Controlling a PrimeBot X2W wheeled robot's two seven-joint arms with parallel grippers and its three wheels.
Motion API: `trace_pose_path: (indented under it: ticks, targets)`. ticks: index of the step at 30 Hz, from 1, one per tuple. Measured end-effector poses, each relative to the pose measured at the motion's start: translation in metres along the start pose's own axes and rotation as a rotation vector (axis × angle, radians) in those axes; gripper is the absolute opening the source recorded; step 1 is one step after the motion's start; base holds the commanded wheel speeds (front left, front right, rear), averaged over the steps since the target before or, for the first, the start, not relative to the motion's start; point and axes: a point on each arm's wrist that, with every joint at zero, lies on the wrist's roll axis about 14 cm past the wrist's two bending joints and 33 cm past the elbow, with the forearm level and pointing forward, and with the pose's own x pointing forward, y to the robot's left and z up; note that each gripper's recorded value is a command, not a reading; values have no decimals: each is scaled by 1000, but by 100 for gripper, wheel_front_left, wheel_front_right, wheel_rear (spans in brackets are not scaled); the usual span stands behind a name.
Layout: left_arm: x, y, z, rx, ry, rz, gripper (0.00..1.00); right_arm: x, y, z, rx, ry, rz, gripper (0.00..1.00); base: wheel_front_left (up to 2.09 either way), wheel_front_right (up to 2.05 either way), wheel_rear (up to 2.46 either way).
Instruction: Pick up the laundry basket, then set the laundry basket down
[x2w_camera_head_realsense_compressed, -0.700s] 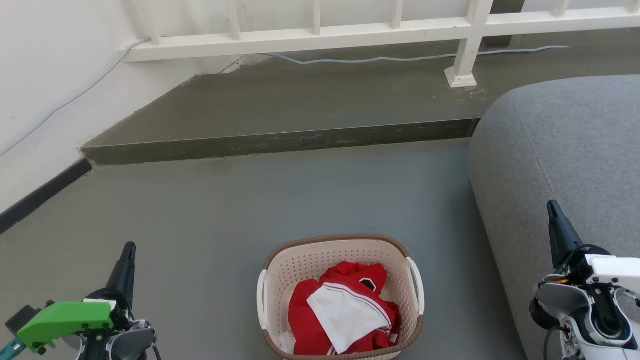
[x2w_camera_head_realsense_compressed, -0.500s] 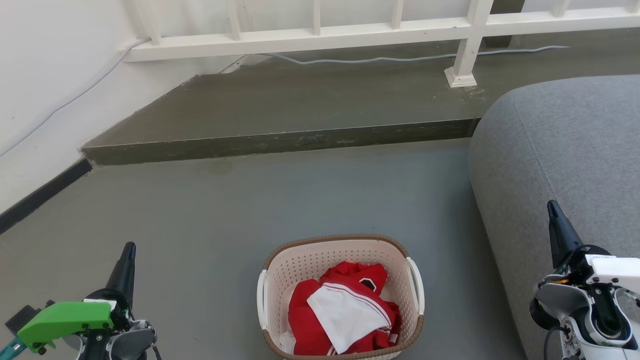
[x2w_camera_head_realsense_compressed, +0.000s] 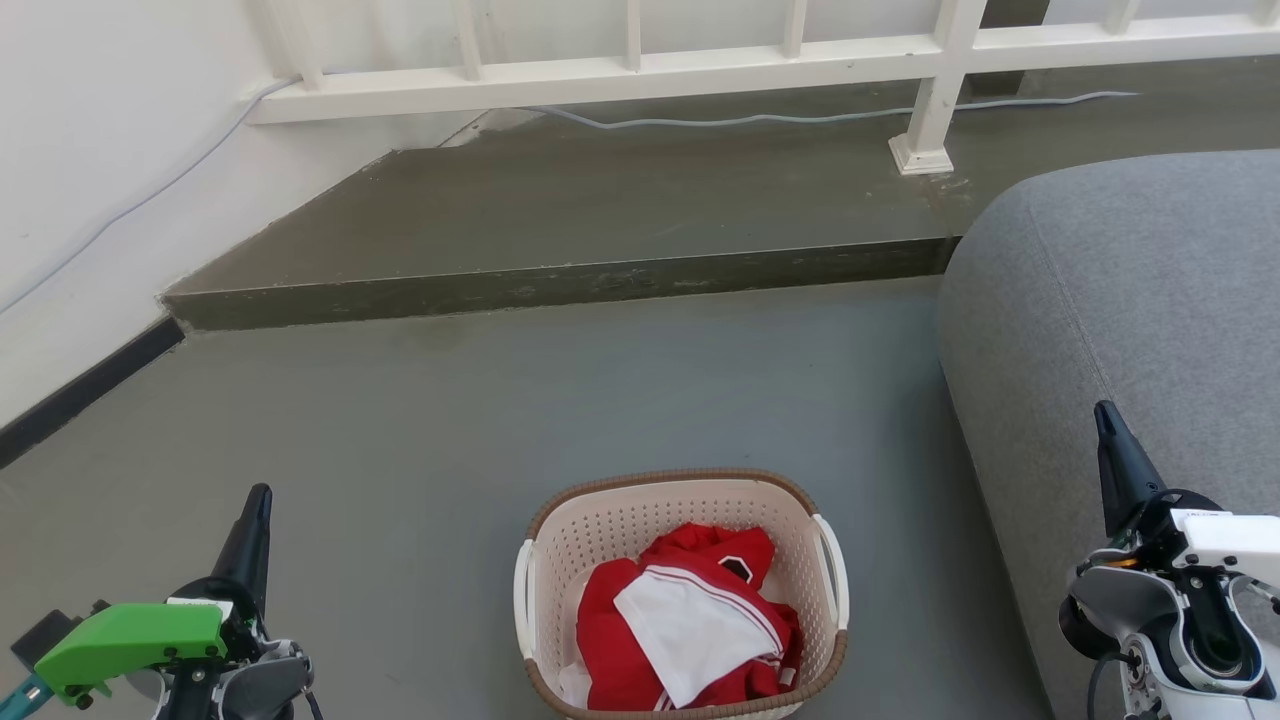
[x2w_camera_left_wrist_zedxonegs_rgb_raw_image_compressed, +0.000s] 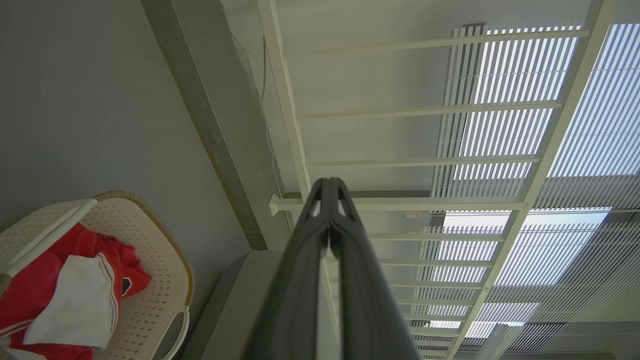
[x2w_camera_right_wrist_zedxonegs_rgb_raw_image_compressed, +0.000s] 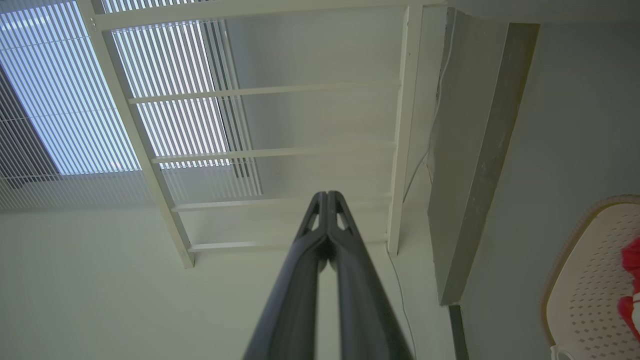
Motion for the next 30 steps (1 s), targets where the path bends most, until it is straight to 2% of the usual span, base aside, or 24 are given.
trace_pose_path:
  ticks: [30]
  targets:
    - [0, 0, 0, 0, -1, 0, 0, 0, 0, 0, 0, 0, 0, 0, 0, 0, 0]
